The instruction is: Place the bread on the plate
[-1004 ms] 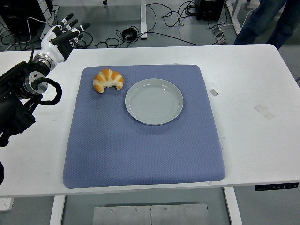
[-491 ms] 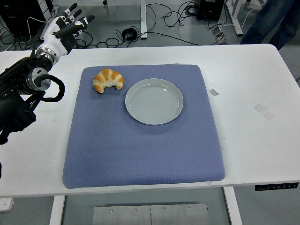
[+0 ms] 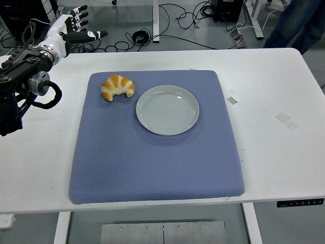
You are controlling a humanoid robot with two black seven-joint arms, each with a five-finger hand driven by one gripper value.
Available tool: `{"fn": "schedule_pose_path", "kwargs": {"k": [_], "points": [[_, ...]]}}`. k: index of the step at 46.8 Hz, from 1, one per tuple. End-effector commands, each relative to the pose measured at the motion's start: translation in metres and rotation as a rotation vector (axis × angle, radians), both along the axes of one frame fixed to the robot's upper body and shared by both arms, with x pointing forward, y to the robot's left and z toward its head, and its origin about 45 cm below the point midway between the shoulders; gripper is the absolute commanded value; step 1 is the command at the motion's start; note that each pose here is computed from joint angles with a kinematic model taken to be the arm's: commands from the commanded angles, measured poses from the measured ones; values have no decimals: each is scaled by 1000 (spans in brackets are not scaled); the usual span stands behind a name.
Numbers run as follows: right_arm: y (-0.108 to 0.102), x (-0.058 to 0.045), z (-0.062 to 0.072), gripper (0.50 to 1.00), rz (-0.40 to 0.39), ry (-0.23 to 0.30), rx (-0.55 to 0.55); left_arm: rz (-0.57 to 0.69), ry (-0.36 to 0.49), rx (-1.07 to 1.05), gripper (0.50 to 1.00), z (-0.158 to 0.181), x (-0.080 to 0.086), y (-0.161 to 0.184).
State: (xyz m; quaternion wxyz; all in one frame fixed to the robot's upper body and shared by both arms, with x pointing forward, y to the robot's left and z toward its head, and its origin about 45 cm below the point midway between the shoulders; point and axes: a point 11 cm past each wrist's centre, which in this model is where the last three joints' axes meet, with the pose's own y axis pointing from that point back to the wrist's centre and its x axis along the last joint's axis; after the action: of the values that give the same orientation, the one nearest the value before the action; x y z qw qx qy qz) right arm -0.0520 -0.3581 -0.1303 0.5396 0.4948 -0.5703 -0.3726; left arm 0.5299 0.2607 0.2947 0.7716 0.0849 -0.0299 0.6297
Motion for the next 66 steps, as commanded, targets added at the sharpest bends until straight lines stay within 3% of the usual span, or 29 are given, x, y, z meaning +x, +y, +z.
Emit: {"fn": "schedule_pose_path", "kwargs": {"k": [1,12,25,32,36,40,52,66], "points": [[0,0,0,1000,0,0,0,-39,-12,84,981,9,-1,2],[0,0,0,1000,0,0,0,-121,-11,304,981,17,-2,4],[0,0,0,1000,-1,0,0,-195,-21,271,984,25,-20,2],[0,0,0,1000,-1,0,0,-159,-50,273,983,26,-29,-3],[0,0,0,1000,0,0,0,-179,-21,295,983,19,-32,-9],[0,0,0,1000,0,0,0,-192,70,392,983,-2,-37,-4],[0,0,0,1000,0,0,0,-159,236,648,984,-16,-32,0],[0,0,0,1000,0,0,0,-161,226,793,986,-29,-20,-4]]}}
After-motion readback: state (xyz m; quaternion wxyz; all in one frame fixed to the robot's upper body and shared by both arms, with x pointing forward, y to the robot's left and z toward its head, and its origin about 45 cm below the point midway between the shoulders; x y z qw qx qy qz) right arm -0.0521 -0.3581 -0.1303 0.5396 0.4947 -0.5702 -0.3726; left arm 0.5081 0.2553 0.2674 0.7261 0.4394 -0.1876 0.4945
